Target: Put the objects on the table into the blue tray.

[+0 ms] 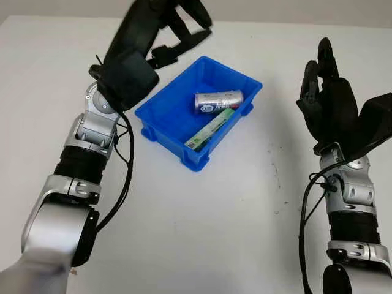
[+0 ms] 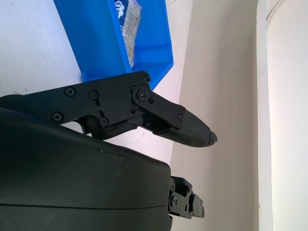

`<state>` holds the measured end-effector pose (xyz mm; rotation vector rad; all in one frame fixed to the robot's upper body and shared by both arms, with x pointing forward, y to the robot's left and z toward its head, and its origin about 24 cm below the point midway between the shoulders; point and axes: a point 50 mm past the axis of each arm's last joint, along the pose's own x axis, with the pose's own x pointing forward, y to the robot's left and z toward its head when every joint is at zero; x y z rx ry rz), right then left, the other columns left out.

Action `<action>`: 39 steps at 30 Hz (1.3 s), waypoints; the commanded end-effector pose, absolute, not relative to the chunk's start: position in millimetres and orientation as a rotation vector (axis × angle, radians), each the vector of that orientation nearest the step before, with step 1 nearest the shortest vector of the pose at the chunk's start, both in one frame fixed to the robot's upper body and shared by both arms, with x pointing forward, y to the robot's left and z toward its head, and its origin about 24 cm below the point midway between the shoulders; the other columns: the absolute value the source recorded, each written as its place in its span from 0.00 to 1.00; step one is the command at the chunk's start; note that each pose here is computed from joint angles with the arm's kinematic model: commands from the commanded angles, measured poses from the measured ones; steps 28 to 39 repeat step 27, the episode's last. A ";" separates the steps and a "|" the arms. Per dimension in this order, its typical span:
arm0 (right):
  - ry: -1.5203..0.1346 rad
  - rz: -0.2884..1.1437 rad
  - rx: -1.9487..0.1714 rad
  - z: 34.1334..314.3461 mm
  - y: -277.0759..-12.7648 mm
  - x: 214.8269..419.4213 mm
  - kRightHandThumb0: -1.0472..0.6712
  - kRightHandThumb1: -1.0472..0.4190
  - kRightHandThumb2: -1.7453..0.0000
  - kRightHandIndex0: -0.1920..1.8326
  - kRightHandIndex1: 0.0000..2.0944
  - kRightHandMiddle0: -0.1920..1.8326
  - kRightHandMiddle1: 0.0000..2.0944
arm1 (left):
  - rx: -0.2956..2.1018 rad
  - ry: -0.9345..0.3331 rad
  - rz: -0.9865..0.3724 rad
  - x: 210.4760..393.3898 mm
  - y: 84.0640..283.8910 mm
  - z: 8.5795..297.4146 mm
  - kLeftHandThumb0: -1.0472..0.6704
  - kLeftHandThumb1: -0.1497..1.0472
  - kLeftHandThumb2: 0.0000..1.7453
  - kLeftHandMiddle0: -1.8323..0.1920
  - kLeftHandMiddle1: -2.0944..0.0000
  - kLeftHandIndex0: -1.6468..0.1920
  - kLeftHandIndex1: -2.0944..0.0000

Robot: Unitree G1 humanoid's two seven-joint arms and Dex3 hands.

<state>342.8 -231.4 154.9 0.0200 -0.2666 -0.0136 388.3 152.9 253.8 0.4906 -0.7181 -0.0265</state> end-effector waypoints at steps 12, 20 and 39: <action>-0.271 0.000 0.011 158.4 -231.6 347.8 0.28 0.00 0.56 0.00 0.00 0.00 0.00 | 0.281 -0.209 0.025 410.8 224.6 191.1 0.25 1.00 0.37 0.99 0.99 1.00 0.98; -0.265 0.012 0.012 159.9 -233.1 349.6 0.28 0.00 0.55 0.00 0.00 0.00 0.00 | 0.215 -0.081 -0.023 404.1 235.6 156.8 0.18 1.00 0.36 1.00 1.00 1.00 1.00; -0.262 0.020 -0.015 160.0 -231.9 351.2 0.27 0.00 0.55 0.00 0.00 0.00 0.00 | 0.201 -0.078 -0.037 400.4 235.4 146.3 0.17 1.00 0.36 1.00 1.00 1.00 1.00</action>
